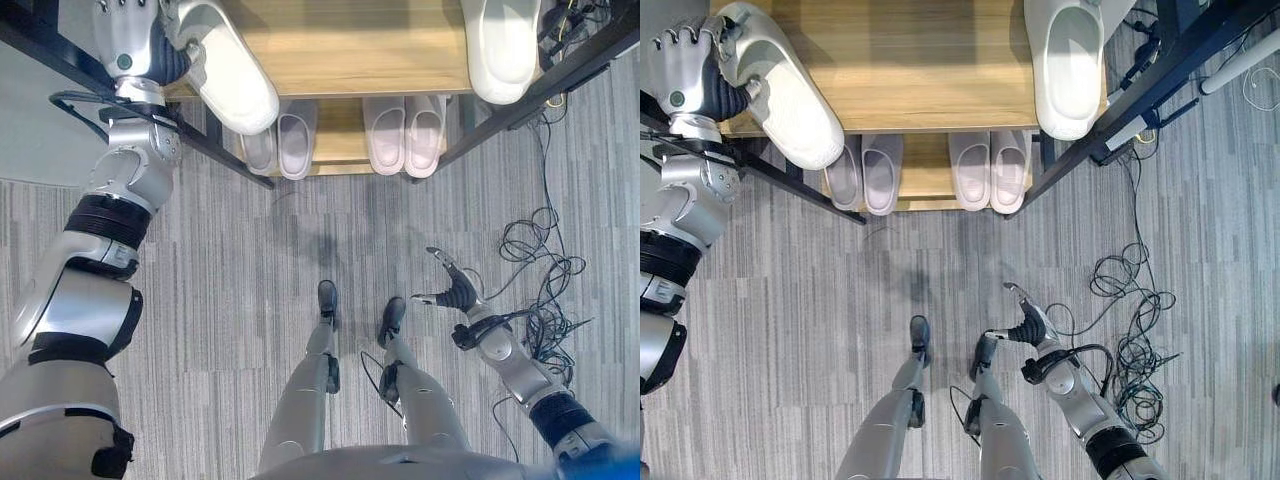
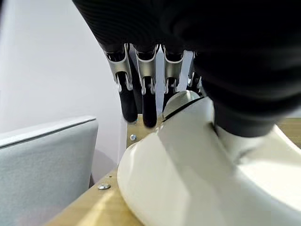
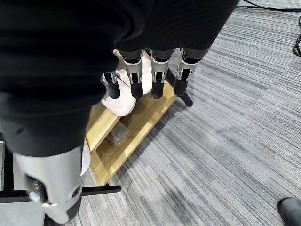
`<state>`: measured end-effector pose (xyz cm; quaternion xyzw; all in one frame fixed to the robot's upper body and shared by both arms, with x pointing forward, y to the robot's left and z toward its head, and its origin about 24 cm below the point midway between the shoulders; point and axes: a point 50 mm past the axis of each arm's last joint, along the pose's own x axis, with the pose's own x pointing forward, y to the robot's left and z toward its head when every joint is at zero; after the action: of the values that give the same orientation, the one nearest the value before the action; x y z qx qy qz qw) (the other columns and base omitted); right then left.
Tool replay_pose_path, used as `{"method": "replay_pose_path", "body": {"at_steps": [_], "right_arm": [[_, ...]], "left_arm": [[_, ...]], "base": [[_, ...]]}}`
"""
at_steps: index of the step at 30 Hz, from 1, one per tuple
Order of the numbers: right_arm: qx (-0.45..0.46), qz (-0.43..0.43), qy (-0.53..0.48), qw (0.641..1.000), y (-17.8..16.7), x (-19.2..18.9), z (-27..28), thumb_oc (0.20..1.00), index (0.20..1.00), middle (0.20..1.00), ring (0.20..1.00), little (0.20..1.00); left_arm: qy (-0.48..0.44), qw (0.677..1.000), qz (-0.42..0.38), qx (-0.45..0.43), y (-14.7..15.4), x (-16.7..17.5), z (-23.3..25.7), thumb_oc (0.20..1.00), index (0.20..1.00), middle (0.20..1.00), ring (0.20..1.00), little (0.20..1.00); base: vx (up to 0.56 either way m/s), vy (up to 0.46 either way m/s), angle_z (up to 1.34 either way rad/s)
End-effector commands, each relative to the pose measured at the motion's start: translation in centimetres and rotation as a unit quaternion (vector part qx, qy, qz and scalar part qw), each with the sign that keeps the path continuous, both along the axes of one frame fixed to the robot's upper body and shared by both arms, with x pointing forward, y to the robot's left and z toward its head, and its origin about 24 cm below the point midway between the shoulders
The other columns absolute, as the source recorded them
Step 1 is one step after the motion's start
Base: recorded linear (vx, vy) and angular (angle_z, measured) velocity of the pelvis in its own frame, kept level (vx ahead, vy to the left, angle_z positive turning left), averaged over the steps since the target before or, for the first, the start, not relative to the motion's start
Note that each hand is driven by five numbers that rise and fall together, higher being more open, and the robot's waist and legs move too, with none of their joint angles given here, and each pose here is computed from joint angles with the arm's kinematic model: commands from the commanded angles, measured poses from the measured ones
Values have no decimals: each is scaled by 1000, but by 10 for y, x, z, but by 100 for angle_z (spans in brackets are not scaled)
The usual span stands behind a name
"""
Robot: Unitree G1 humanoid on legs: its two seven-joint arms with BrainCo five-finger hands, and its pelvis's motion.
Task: Arrange the slippers neatly on the shoe rack.
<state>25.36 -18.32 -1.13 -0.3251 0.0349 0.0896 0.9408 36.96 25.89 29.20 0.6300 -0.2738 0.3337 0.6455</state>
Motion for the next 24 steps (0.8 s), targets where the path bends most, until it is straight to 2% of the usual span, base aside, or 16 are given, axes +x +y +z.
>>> {"method": "replay_pose_path", "body": {"at_steps": [1,2,8,15,19,24], "right_arm": [[18,-7,-18,1000,0,-2,4,1000,1000,1000,1000,1000],[21,-7,-16,1000,1,-4,4,1000,1000,1000,1000,1000],[32,-26,4,999,-3,-7,-3,1000,1000,1000,1000,1000],[45,-51,39,997,-9,-17,-17,1000,1000,1000,1000,1000],[51,-60,50,996,-16,-23,-20,1000,1000,1000,1000,1000],[42,-50,60,996,-16,-32,-22,1000,1000,1000,1000,1000]], "left_arm": [[-18,1000,3,-21,6,-1,12,200,200,200,200,200],[-22,999,-38,-33,-9,-1,6,200,200,200,200,200],[-22,989,-135,-60,-41,-5,-10,200,200,200,200,200],[-5,964,-262,-39,-89,-24,-39,200,200,200,200,200],[20,959,-281,-37,-90,-40,-65,200,200,200,200,200],[56,956,-278,-80,-86,-50,-101,200,200,200,200,200]], "base": [[0,0,0],[0,0,0],[11,-7,0],[80,-11,-6],[85,68,-29],[105,-67,-40]]}}
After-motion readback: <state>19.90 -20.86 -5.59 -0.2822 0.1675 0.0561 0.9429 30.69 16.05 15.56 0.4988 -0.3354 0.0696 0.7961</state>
